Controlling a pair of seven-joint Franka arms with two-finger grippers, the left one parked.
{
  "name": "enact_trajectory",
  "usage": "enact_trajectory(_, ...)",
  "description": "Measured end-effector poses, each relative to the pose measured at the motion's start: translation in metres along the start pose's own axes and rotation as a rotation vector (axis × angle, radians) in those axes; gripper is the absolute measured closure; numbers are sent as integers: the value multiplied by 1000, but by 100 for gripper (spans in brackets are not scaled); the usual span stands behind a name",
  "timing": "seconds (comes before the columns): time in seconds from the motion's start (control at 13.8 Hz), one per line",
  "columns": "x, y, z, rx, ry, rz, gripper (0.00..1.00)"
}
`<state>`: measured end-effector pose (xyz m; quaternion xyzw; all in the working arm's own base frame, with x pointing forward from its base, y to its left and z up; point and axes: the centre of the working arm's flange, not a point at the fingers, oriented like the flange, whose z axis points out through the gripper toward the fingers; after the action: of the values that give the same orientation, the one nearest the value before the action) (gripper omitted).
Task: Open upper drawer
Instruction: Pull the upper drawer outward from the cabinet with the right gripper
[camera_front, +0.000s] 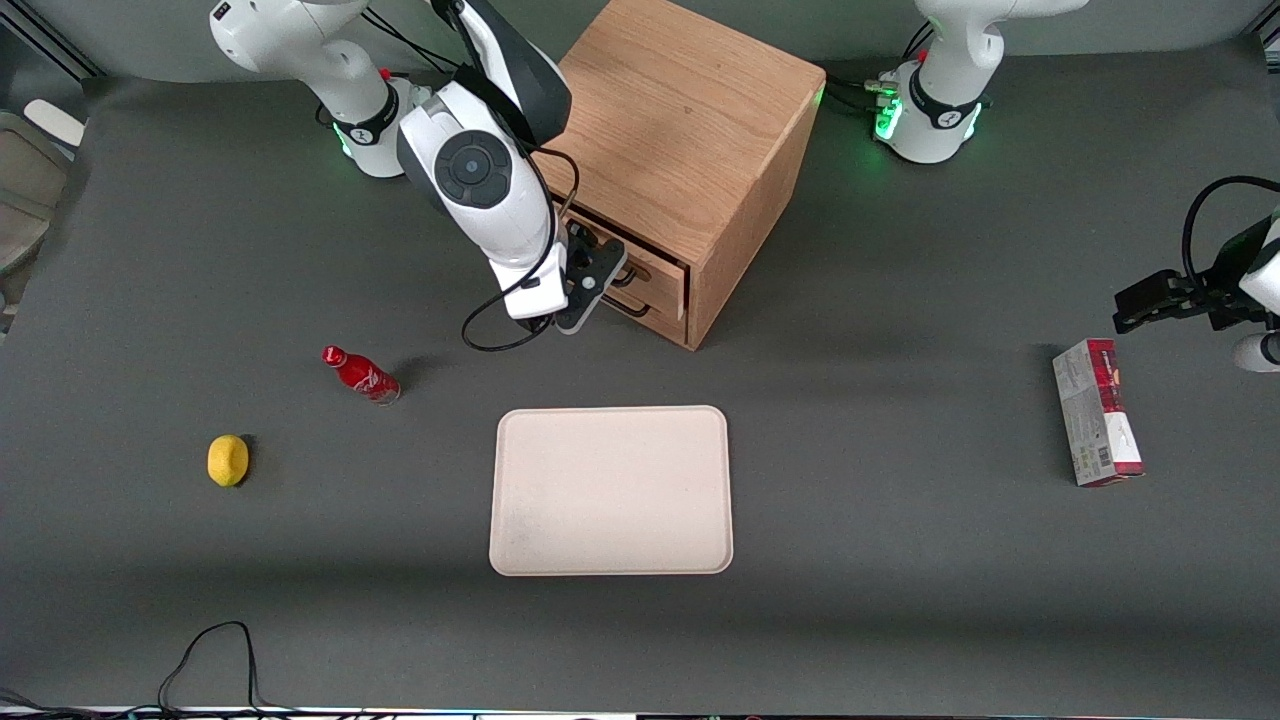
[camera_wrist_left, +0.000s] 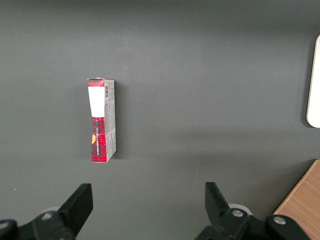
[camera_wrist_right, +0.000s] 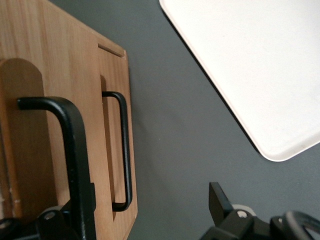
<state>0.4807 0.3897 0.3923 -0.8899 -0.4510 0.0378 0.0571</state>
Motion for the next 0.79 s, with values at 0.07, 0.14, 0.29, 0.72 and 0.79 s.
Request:
enact_trajectory(0.07, -1, 7, -1, -4, 5, 5, 0)
enact_trajectory(0.14, -3, 14, -3, -6, 7, 4, 0)
enact_trajectory(0.29, -6, 28, -5, -8, 12, -9, 0)
enact_trajectory(0.72, -6, 68, -13, -19, 33, -19, 0)
enact_trajectory(0.79, -6, 76, -14, -21, 37, -16, 0)
